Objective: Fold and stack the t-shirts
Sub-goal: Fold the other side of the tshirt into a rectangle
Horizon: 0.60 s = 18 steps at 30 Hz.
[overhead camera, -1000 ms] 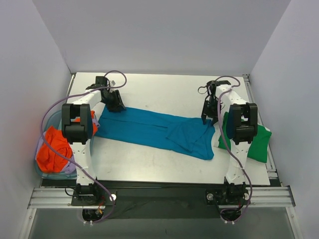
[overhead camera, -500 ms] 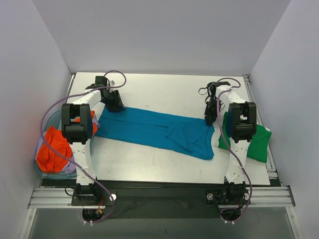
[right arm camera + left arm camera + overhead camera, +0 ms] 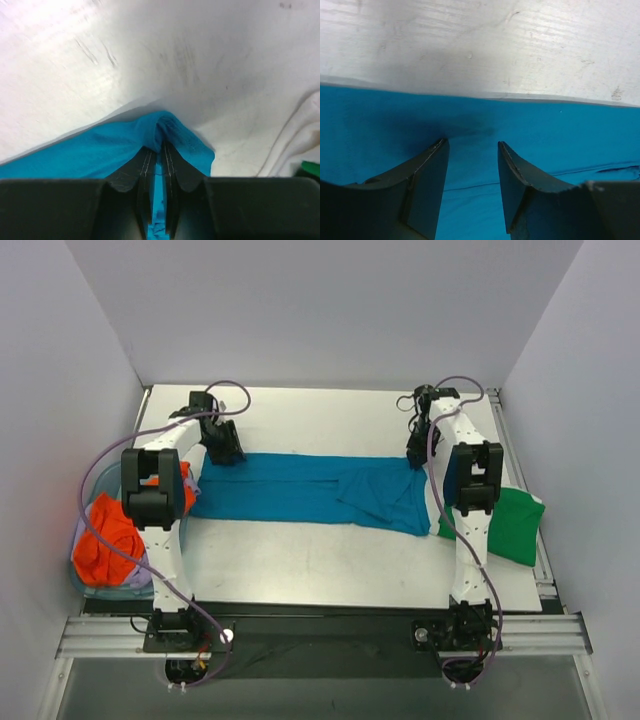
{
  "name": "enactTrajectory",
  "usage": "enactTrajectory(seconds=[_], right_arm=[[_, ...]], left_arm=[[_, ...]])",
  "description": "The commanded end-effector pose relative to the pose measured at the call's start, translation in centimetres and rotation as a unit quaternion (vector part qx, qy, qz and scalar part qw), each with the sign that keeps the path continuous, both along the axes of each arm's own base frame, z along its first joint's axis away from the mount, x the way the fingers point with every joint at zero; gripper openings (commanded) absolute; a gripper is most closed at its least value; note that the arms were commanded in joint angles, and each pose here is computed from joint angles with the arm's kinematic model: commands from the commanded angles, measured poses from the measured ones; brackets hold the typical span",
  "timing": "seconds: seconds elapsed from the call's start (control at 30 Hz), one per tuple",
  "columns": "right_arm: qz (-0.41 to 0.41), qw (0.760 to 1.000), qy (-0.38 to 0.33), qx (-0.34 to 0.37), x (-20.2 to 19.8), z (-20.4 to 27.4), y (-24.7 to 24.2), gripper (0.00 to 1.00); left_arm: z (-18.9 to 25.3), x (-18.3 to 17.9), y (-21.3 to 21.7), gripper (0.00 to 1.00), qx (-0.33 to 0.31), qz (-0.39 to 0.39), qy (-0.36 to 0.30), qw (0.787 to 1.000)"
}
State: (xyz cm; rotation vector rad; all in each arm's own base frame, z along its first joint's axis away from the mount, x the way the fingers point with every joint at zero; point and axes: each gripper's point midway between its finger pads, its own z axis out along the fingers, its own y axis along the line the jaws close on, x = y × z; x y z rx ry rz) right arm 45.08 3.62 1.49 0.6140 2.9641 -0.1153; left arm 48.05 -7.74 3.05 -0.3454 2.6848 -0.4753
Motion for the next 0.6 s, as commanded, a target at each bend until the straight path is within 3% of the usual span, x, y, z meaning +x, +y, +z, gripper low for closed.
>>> enactTrajectory(seconds=[0.0, 0.1, 0.2, 0.33, 0.57], right_arm=[[-0.04, 0.999, -0.008, -0.019, 0.9, 1.1, -1.0, 0.11], [-0.05, 0.999, -0.02, -0.007, 1.8, 1.3, -0.5, 0.27], [-0.042, 0.997, -0.051, 0.028, 3.2, 2.6, 0.9, 0.52], [-0.026, 0.994, -0.093, 0.043, 4.1, 5.2, 1.9, 0.61], [0.005, 0.991, -0.121, 0.054, 1.3, 9.2, 3.8, 0.62]], left_arm=[[4.7, 0.9, 2.7, 0.54, 0.045, 0.016, -0.045, 0.998], [6.5, 1.0, 2.4, 0.54, 0.044, 0.006, -0.065, 0.997], [6.9, 0.8, 0.7, 0.54, 0.035, -0.027, -0.072, 0.996], [6.1, 0.4, -3.0, 0.54, 0.002, -0.075, -0.068, 0.995], [4.6, -0.5, -6.6, 0.54, -0.05, -0.112, -0.064, 0.99]])
